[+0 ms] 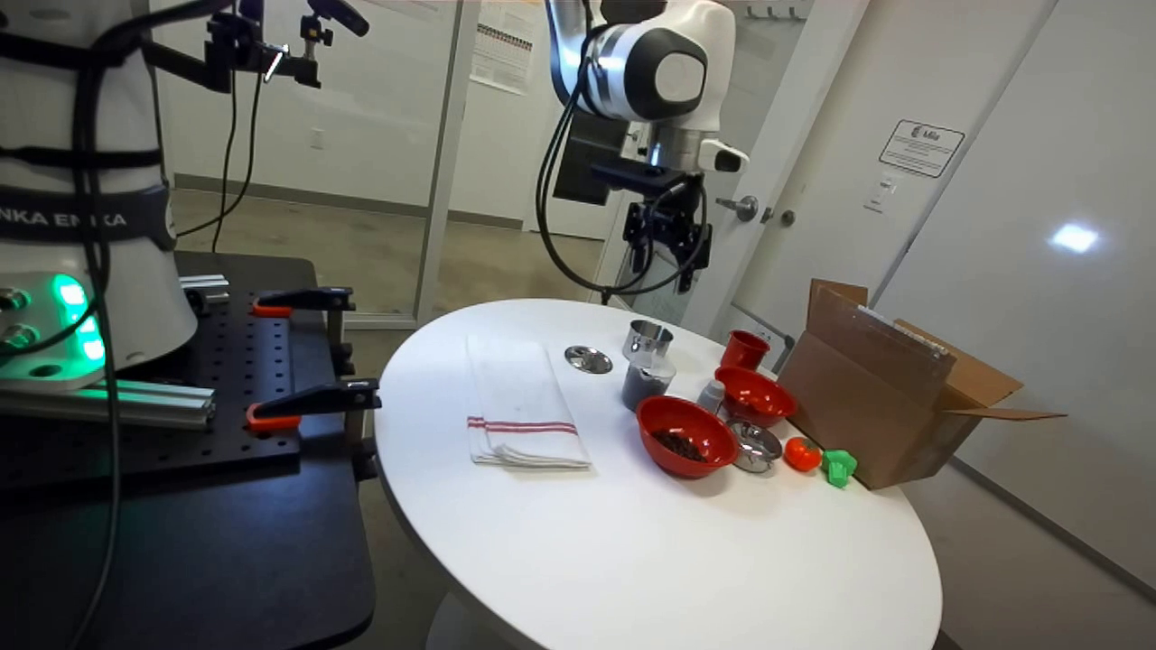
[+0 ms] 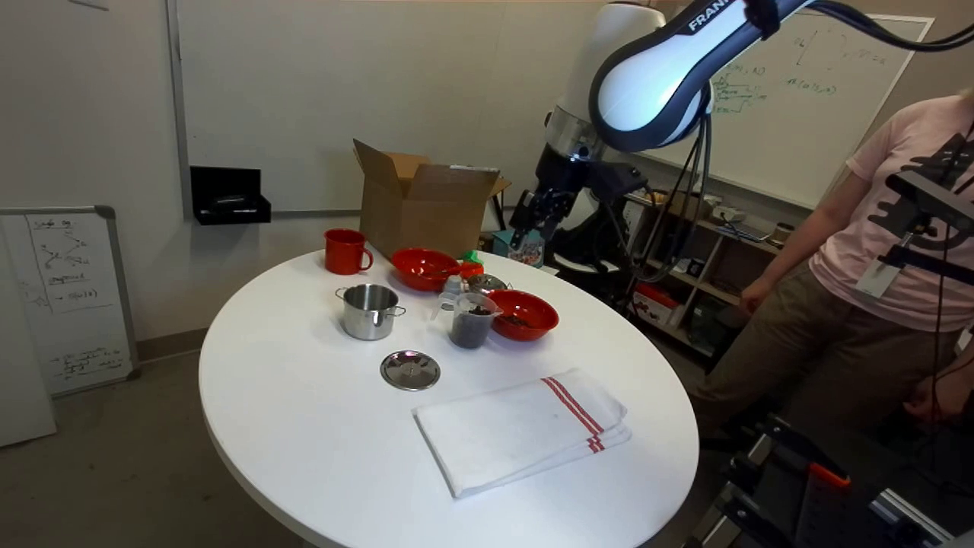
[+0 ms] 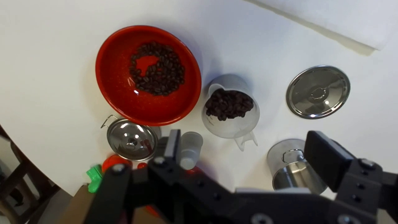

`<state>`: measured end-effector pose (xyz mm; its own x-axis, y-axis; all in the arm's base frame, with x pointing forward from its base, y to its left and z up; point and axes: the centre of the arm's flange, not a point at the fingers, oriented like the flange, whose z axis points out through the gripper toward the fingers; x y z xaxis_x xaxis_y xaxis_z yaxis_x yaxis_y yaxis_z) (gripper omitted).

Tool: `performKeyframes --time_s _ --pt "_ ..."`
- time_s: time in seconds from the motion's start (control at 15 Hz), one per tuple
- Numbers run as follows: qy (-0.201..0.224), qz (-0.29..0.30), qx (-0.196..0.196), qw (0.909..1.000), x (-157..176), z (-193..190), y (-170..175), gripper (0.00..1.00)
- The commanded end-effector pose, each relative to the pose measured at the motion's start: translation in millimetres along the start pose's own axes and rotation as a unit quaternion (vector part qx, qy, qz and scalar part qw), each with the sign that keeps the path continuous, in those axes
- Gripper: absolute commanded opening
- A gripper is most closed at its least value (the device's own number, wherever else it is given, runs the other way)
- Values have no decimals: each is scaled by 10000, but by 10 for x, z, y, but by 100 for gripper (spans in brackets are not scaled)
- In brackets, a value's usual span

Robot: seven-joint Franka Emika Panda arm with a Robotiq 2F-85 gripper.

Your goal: Move the cup slightly down on the table

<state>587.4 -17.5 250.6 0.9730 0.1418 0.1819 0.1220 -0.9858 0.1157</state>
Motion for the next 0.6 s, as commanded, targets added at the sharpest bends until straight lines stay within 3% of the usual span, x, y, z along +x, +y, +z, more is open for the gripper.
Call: performKeyframes --time_s 0.0,0.53 --pt "77 -144 -2 9999 373 333 94 100" --pt "-408 -644 149 9970 794 960 87 100"
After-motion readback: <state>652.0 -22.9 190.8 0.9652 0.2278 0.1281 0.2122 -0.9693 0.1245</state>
